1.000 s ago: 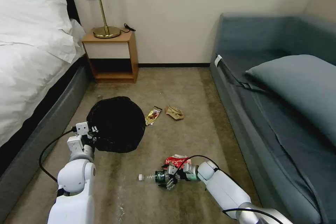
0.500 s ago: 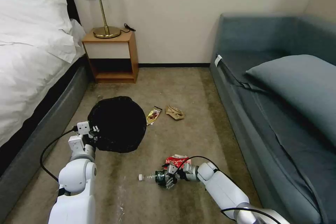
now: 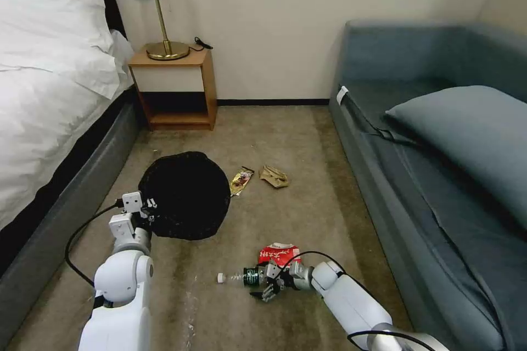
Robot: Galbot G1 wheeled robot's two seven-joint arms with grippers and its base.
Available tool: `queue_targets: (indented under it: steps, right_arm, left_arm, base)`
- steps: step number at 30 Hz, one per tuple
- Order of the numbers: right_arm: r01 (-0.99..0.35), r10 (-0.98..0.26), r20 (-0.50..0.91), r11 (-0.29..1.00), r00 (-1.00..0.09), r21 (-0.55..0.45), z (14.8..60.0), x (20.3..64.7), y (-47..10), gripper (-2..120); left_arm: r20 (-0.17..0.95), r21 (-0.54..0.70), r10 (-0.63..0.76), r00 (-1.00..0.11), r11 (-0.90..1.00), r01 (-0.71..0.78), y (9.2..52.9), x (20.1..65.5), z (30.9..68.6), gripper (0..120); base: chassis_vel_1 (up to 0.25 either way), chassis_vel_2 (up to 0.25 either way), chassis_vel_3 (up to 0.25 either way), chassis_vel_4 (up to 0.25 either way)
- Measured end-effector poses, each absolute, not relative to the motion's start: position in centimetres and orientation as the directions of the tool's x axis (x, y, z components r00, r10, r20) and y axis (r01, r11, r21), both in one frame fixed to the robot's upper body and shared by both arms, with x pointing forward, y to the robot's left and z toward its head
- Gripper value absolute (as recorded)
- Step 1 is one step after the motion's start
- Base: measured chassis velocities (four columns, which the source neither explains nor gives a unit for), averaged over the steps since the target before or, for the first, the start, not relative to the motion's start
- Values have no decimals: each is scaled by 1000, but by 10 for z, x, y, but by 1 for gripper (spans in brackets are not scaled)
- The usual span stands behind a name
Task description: Pick up the trash bin, then pick up the garbage on the floor and place it into the trash bin.
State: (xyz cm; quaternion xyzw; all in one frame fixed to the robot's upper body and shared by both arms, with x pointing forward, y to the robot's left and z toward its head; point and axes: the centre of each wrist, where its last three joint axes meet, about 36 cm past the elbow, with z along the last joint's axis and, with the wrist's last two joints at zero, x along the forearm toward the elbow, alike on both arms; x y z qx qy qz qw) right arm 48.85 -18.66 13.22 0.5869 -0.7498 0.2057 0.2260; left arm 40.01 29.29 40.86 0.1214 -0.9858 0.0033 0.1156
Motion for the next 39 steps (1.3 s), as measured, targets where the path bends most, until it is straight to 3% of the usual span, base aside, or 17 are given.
queue_targets:
  steps: [1,5,10,14,19,39]
  right_arm:
    - [-973,-787,579,228,-212,-45,132,489,-187,76]
    - [-972,-787,579,230,-214,-47,132,489,-188,68]
    - [-967,-784,575,245,-235,-61,134,491,-190,45]
    - [-965,-785,569,255,-247,-67,134,492,-189,35]
    - [-963,-785,566,259,-251,-68,135,492,-190,29]
    - [-949,-817,486,291,-311,-119,148,497,-183,29]
  left_arm:
    - [231,21,-237,-944,971,-238,292,400,408,1]
    - [234,22,-236,-943,971,-238,292,401,407,1]
    - [236,22,-237,-943,971,-238,292,402,405,1]
    - [235,23,-236,-943,971,-238,292,402,405,1]
    - [233,24,-237,-943,971,-238,292,403,406,1]
    - [234,15,-239,-942,970,-243,293,405,406,1]
  base:
    - [0,0,0,0]
    - [0,0,0,0]
    - [0,0,0,0]
    - [0,0,0,0]
    - [0,0,0,0]
    - [0,0,0,0]
